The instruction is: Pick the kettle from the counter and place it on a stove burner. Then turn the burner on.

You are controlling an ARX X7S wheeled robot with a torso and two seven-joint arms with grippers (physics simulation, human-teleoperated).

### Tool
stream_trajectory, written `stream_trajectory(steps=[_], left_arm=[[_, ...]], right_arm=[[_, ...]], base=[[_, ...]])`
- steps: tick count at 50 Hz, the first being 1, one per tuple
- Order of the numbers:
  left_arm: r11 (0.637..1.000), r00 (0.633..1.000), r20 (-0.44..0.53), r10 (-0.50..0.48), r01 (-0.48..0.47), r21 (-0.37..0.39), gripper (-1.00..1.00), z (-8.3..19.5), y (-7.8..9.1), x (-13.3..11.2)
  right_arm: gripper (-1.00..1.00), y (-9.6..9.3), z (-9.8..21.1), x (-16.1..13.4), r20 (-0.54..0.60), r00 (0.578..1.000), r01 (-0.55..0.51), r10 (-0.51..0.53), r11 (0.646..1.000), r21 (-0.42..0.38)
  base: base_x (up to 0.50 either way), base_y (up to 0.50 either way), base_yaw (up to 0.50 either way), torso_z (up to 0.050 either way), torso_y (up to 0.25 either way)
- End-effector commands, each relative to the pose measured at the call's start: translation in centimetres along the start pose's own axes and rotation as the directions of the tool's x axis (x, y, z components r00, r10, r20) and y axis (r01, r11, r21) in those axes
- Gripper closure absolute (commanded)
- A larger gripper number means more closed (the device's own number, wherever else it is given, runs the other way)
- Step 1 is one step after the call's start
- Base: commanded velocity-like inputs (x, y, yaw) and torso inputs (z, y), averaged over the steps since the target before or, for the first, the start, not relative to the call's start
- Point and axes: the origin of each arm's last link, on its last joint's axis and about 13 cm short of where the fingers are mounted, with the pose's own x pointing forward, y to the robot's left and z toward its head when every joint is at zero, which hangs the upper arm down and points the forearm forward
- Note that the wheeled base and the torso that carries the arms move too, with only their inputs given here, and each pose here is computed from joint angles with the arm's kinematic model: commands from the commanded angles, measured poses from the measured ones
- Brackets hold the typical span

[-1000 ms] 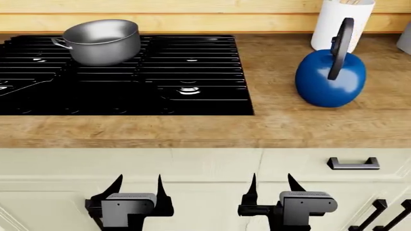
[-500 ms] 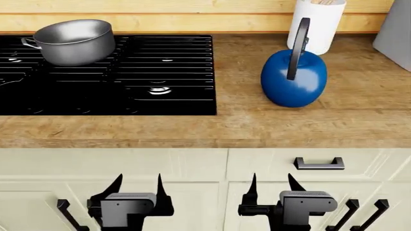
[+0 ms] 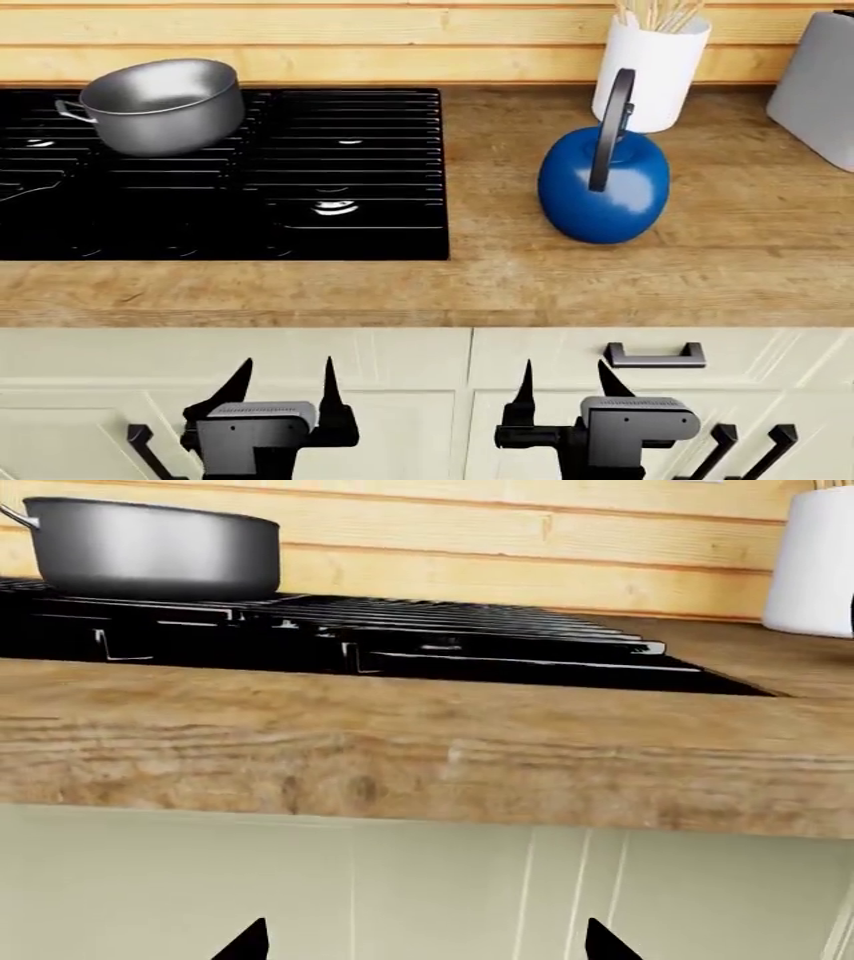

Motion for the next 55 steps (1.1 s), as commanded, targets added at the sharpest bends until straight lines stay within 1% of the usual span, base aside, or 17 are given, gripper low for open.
stream_trajectory(steps=[1, 21, 23, 26, 27, 28, 29, 30, 33, 35, 38, 41, 44, 45, 46, 51, 55], left_arm=[[1.000, 1.000, 0.005, 0.001, -0.001, -0.001, -1.00, 0.0, 0.0, 0.0], [1.000, 1.000, 0.004, -0.004, 0.004, 0.024, -1.00, -0.1, 0.0, -0.1], [1.000, 1.000, 0.024, 0.002, -0.002, 0.029, -1.00, 0.1, 0.0, -0.1], [1.000, 0.999, 0.040, -0.002, 0.001, 0.026, -1.00, 0.4, 0.1, -0.3], [0.999, 0.999, 0.044, -0.009, 0.007, 0.046, -1.00, 0.7, 0.2, -0.2], [1.000, 0.998, 0.062, 0.014, -0.013, -0.007, -1.00, 1.9, 0.3, -0.2], [1.000, 0.997, 0.070, 0.015, -0.014, -0.007, -1.00, 2.4, 0.3, -0.2], [0.999, 0.995, 0.097, 0.007, -0.011, 0.039, -1.00, 3.5, 0.1, -0.5], [0.996, 0.993, 0.112, -0.037, 0.028, 0.080, -1.00, 5.6, -0.4, -1.3], [0.998, 0.994, 0.098, -0.056, 0.052, 0.042, -1.00, 8.2, -0.6, -1.8], [0.999, 0.997, 0.080, -0.024, 0.022, 0.028, -1.00, 11.0, -0.6, -1.7], [0.999, 0.995, 0.099, -0.017, 0.014, 0.030, -1.00, 11.6, -0.5, -2.1], [0.998, 0.994, 0.106, -0.028, 0.021, 0.065, -1.00, 13.1, -0.4, -2.3], [0.998, 0.994, 0.106, -0.027, 0.020, 0.067, -1.00, 13.3, -0.3, -2.2], [0.998, 0.994, 0.108, -0.027, 0.020, 0.064, -1.00, 13.9, -0.2, -1.9], [0.999, 0.995, 0.094, 0.017, -0.021, 0.048, -1.00, 15.0, 0.8, -0.2], [0.995, 0.996, 0.094, -0.006, -0.003, 0.097, -1.00, 16.1, 0.9, -0.2]], right_arm=[[-1.00, -0.1, -0.1, 0.1, -0.005, 1.000, 0.001, -0.001, 1.000, 0.004], [-1.00, 0.0, -0.1, 0.0, 0.000, 1.000, 0.000, 0.000, 1.000, 0.004], [-1.00, 0.0, 0.0, 0.0, 0.003, 1.000, 0.001, -0.001, 1.000, 0.005], [-1.00, 0.0, 0.5, -0.4, -0.002, 1.000, -0.002, 0.002, 0.999, 0.052], [-1.00, 0.1, 0.8, -0.6, -0.002, 1.000, -0.007, 0.007, 0.999, 0.032], [-1.00, 0.4, 1.7, -0.8, 0.020, 1.000, -0.010, 0.008, 0.997, 0.081], [-1.00, 0.5, 2.2, -0.9, 0.027, 1.000, -0.011, 0.008, 0.994, 0.113], [-1.00, 0.7, 3.2, -1.2, 0.033, 0.999, -0.013, 0.010, 0.995, 0.103], [-1.00, 0.9, 5.7, -2.0, 0.081, 0.996, -0.037, 0.030, 0.995, 0.097], [-1.00, 0.7, 8.3, -2.8, 0.124, 0.992, -0.010, 0.004, 0.999, 0.050], [-1.00, 0.5, 10.1, -3.8, 0.095, 0.995, -0.034, 0.030, 0.999, 0.042], [-1.00, 0.2, 11.8, -4.8, 0.093, 0.994, -0.055, 0.053, 0.998, 0.018], [-1.00, -0.2, 14.3, -5.7, 0.097, 0.993, -0.069, 0.070, 0.997, -0.015], [-1.00, -0.3, 14.7, -5.7, 0.101, 0.993, -0.063, 0.067, 0.997, -0.046], [-1.00, -0.6, 15.1, -5.4, 0.108, 0.993, -0.035, 0.047, 0.994, -0.108], [-1.00, -1.3, 17.3, -5.5, 0.103, 0.994, -0.005, 0.022, 0.987, -0.161], [-1.00, -1.9, 18.8, -5.1, 0.086, 0.996, 0.016, -0.009, 0.996, -0.092]], base=[[0.00, 0.00, 0.00, 0.050, 0.000], [0.00, 0.00, 0.00, 0.050, 0.000], [0.00, 0.00, 0.00, 0.050, 0.000], [0.00, 0.00, 0.00, 0.017, 0.000], [0.00, 0.00, 0.00, 0.000, 0.000], [0.00, 0.00, 0.00, 0.000, 0.000], [0.00, 0.00, 0.00, 0.000, 0.000], [0.00, 0.00, 0.00, 0.000, 0.000], [0.00, 0.00, 0.00, 0.000, 0.000], [0.00, 0.00, 0.00, 0.000, 0.000], [0.00, 0.00, 0.00, 0.000, 0.000], [0.00, 0.00, 0.00, 0.000, 0.000], [0.00, 0.00, 0.00, 0.000, 0.000], [0.00, 0.00, 0.00, 0.000, 0.000], [0.00, 0.00, 0.00, 0.000, 0.000], [0.00, 0.00, 0.00, 0.000, 0.000], [0.00, 0.00, 0.00, 0.000, 0.000]])
